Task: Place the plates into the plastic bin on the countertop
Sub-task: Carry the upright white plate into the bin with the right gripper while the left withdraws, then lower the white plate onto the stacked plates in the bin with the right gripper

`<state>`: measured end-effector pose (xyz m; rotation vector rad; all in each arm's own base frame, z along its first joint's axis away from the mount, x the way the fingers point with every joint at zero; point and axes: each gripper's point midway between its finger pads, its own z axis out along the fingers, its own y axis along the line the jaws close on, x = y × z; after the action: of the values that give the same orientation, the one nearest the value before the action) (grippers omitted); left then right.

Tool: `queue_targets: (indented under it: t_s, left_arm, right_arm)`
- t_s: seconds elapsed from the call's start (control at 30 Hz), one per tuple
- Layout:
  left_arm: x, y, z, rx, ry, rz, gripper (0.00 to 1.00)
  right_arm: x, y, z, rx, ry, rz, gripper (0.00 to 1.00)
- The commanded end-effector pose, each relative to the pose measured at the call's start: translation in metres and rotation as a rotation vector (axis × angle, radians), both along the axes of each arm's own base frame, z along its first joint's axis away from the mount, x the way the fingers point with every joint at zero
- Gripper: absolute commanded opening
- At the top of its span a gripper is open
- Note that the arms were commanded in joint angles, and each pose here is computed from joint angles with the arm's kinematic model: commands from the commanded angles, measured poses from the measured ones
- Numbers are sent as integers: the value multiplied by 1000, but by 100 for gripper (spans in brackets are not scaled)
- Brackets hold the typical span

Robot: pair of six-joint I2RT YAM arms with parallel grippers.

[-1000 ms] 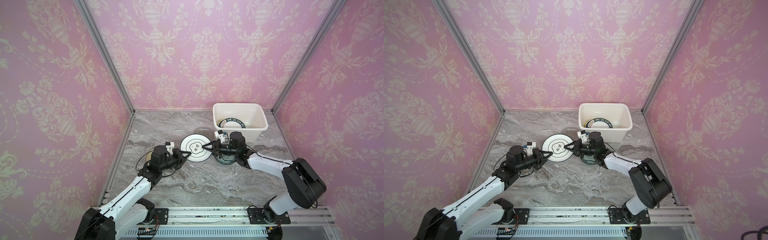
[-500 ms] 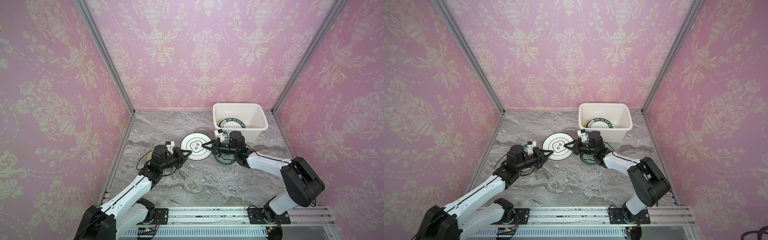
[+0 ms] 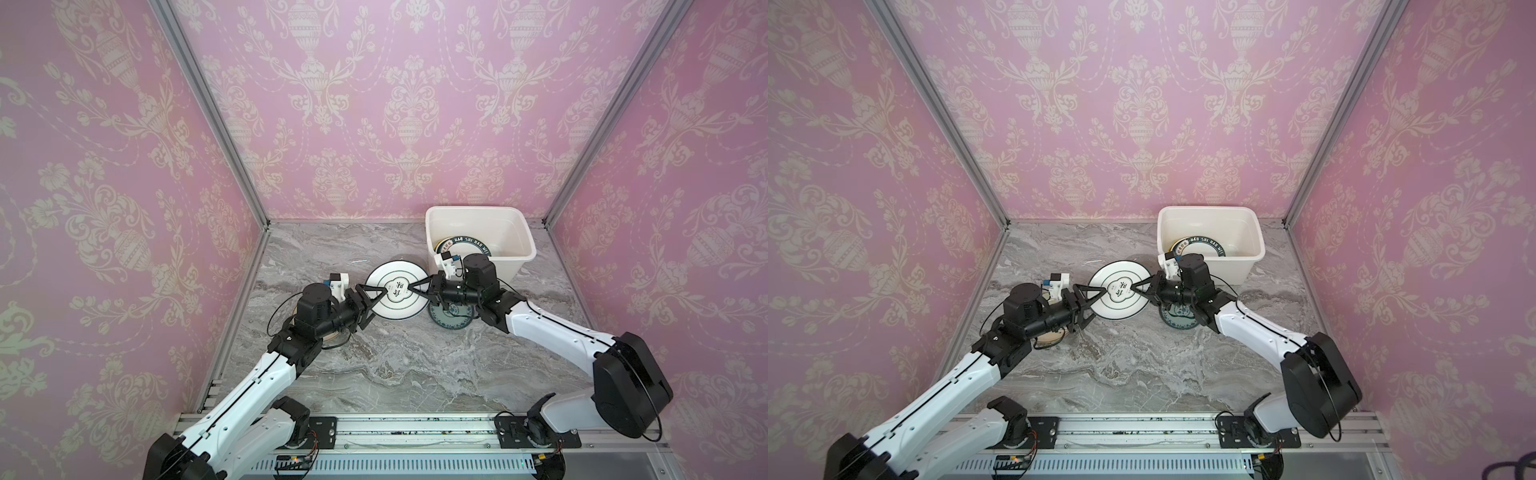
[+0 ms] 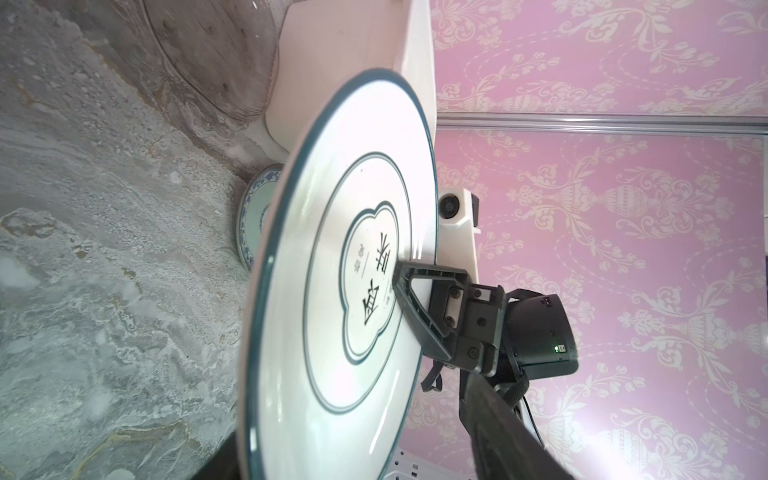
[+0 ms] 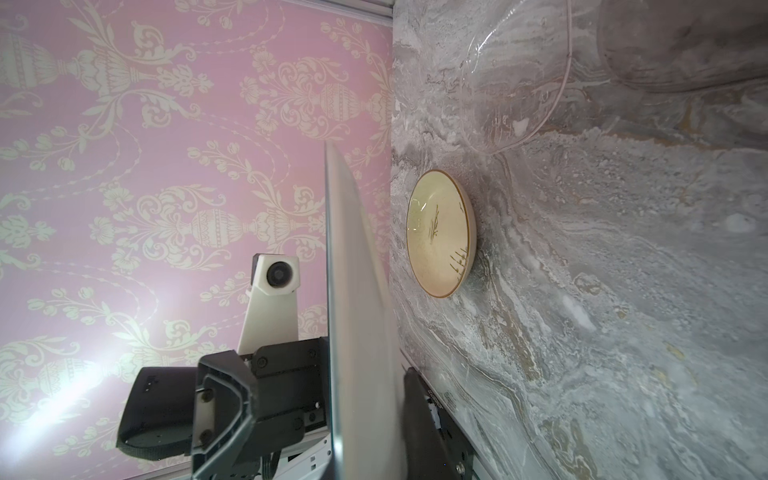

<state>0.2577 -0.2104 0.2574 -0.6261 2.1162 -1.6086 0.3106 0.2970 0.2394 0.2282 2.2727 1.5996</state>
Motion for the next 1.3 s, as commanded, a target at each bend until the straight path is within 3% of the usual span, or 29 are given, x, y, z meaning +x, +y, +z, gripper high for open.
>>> queue_targets:
  t_s: [0.0, 0.3, 0.5, 0.8, 0.9, 1.27]
  left_arm:
    - [-5, 11, 29, 84, -77, 23, 75]
    - [5, 40, 52, 159, -156, 192, 79]
    - [27, 16, 55, 238, -170, 81, 84]
    - [62, -17, 46, 316, -153, -52, 88]
    - [70, -23, 37, 318, -129, -70, 88]
    - [86, -39, 16, 323, -49, -120, 90]
  right_arm:
    - [-1, -20, 18, -93, -51, -36, 0]
    - [39, -90, 91, -179, -139, -213, 0]
    - [87, -154, 113, -213, -140, -390, 0]
    - [147, -225, 70, -435, -56, -508, 0]
    - [163, -233, 48, -506, -26, -503, 0]
    - [213, -240, -14, -587, 30, -489, 0]
